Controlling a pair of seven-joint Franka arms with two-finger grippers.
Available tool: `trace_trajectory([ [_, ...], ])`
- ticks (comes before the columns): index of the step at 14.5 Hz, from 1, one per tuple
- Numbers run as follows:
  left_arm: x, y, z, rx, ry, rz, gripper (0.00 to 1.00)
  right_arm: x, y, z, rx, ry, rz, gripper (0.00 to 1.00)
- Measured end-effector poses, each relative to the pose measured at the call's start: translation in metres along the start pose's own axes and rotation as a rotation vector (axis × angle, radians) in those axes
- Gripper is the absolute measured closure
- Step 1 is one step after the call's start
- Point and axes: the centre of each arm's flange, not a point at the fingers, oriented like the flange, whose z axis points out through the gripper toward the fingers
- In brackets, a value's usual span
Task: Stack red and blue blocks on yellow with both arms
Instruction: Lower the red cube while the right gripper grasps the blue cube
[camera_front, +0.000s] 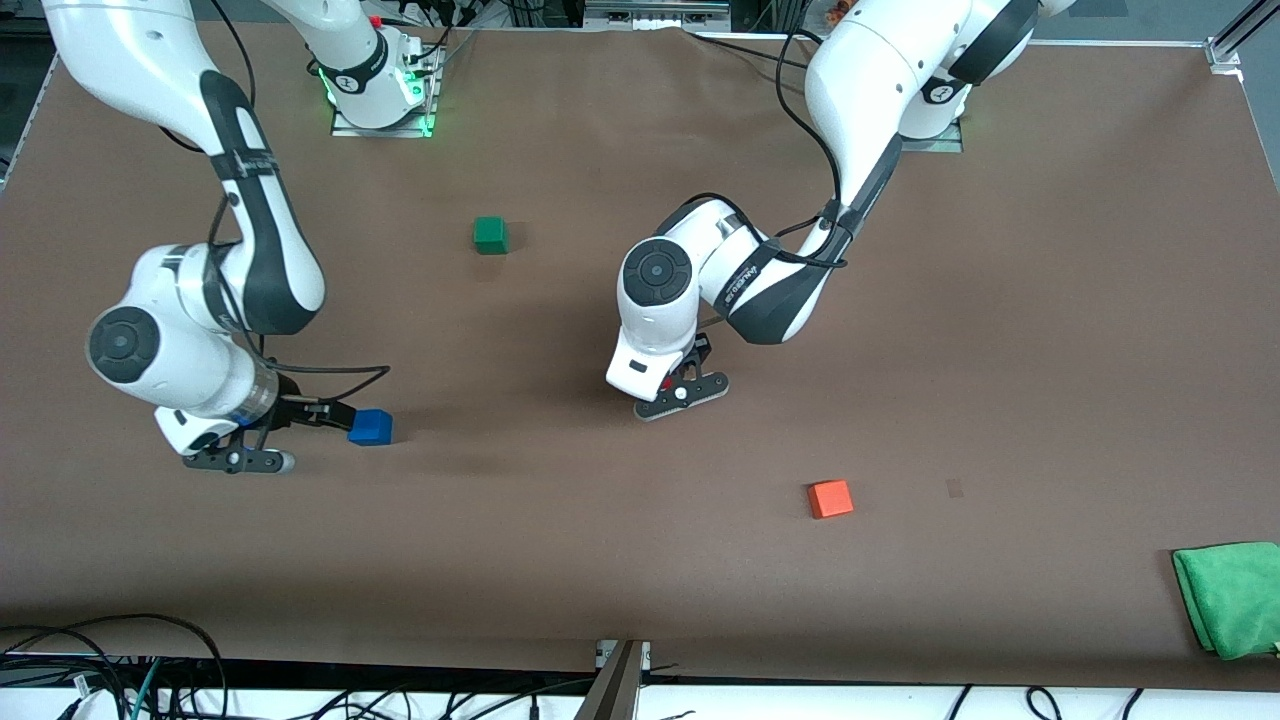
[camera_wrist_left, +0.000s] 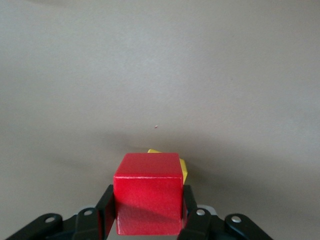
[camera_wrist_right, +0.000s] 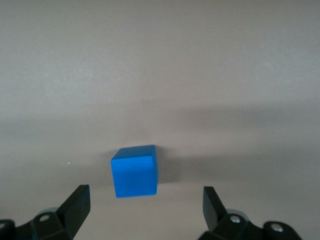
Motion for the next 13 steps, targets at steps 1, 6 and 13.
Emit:
trace_trajectory([
  [1,0.000,-0.001,-0.002,0.005,-0.002,0.000,0.44,0.001,-0.002,0.008,-0.001,0.007,-0.002,0.00],
  [6,-0.005,-0.003,-0.021,0.018,-0.004,-0.002,0.44,-0.004,-0.008,0.047,-0.005,0.043,-0.011,0.01],
  [13,-0.018,0.002,-0.016,0.036,-0.012,0.010,0.44,-0.015,-0.023,0.074,-0.006,0.061,-0.033,0.05],
])
